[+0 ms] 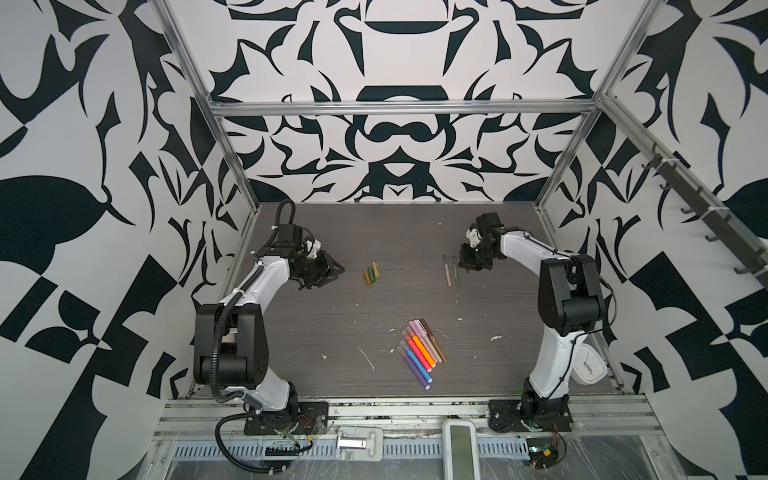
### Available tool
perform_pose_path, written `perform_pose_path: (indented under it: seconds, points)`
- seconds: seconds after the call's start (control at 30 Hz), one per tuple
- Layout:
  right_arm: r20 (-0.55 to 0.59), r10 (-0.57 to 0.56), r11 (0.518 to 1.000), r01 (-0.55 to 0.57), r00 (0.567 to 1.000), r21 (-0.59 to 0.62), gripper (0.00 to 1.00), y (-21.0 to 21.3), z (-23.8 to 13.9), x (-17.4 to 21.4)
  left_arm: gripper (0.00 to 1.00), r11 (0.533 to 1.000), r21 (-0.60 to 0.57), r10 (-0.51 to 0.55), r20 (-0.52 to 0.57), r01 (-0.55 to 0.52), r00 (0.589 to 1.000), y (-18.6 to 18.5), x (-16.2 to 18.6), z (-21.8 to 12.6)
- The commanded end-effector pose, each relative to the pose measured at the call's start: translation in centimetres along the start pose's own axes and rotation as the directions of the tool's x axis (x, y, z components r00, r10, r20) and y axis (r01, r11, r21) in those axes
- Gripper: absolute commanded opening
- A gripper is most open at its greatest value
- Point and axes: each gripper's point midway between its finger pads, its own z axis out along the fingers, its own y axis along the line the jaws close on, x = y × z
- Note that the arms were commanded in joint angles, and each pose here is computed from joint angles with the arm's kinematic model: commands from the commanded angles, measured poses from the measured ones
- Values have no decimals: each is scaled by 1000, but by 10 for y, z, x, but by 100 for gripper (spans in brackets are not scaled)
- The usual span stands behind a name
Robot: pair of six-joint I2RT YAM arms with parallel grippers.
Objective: Open the pen caps
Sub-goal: 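Move the right gripper with the brown pen beside the tan and green pens, then lower the brown pen next to the green pen and open the right gripper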
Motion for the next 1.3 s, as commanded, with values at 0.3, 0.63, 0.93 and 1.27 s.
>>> perform_pose_path:
  seconds: [0.3, 0.63, 0.93, 1.27]
  points:
    - [-42, 17, 994, -21, 999, -109, 0, 3, 6, 24, 34, 1000, 22, 4, 2, -4, 1000, -7, -15, 5]
    - [-69, 48, 996, -53, 996, -78, 15, -11, 12, 26, 34, 1000, 23, 11, -22, -11, 1000, -7, -19, 9]
    - [-93, 74, 988, -86, 993, -131, 51, -4, 16, 22, 34, 1000, 30, 4, -35, -3, 999, -5, -15, 11]
    - [-130, 102, 970, -127, 986, -206, 47, 10, 21, 19, 34, 999, 34, -1, -37, 2, 999, -4, -15, 12]
